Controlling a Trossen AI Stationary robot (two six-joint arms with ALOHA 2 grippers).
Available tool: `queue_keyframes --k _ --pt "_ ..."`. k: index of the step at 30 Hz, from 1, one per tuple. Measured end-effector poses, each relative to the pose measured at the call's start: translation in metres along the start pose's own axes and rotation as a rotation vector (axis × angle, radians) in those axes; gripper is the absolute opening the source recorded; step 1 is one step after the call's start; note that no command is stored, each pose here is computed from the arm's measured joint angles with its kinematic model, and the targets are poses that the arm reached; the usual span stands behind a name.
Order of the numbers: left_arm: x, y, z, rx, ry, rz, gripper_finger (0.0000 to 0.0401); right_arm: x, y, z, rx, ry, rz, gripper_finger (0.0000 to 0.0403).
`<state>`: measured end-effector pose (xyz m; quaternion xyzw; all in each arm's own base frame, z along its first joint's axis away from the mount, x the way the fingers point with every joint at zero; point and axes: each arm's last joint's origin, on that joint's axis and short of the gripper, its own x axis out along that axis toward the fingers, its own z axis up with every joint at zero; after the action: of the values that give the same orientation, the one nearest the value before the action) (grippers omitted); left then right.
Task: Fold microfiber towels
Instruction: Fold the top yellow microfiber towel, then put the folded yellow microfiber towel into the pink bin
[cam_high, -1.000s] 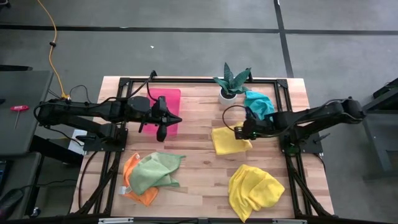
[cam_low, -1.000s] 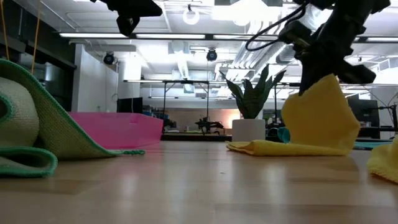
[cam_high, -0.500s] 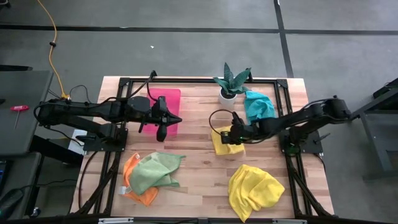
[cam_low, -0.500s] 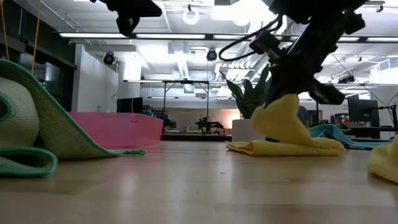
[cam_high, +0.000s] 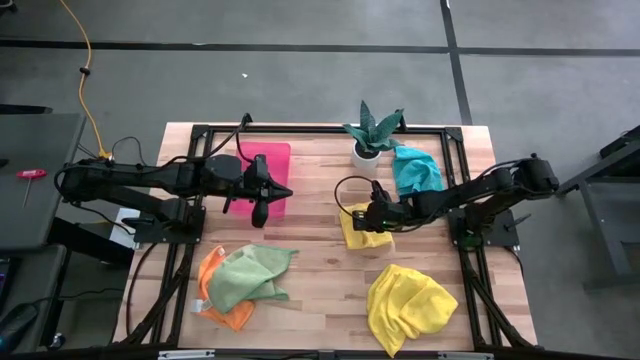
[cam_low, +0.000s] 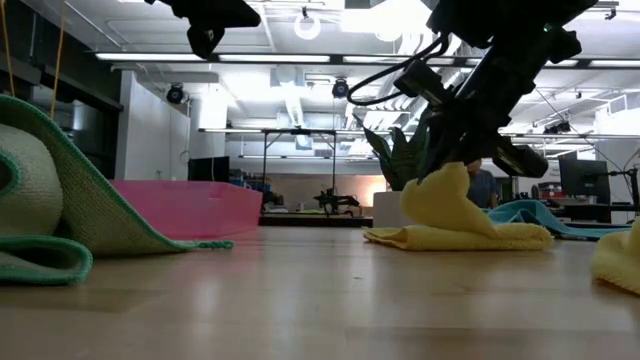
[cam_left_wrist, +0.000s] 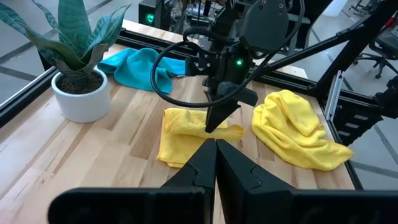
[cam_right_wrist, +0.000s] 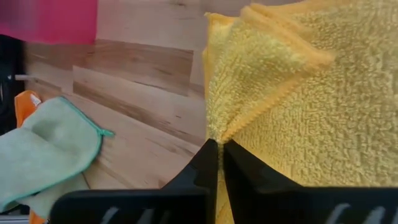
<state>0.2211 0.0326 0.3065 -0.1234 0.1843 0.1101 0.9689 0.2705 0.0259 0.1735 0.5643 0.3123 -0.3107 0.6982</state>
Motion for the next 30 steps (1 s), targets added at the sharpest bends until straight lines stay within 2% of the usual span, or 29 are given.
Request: queue_keyframes --k 8,13,17,20,25,30 --pt "0.0 0.0 0.0 0.0 0.0 0.0 0.0 -0.001 0.001 0.002 -0.05 -0.004 0.007 0.0131" --pt "0.0 0.0 0.0 0.0 0.0 0.0 0.0 -0.014 0.003 0.017 -0.121 -0.041 0.044 0.0183" --pt "0.0 0.0 0.0 0.0 0.0 0.0 0.0 -0.035 0.0 0.034 -0.159 -0.072 0.051 0.0192" --pt "0.0 0.0 0.0 0.0 0.0 0.0 0.0 -0.049 -0.012 0.04 -0.169 -0.045 -0.031 0.0193" --pt "0.0 0.0 0.0 -0.02 0.0 0.0 0.0 -0.058 -0.034 0.035 -0.183 0.081 -0.232 0.0193" --pt "0.0 0.0 0.0 -0.027 0.0 0.0 0.0 -0.05 -0.037 0.024 -0.26 0.181 -0.276 0.0193"
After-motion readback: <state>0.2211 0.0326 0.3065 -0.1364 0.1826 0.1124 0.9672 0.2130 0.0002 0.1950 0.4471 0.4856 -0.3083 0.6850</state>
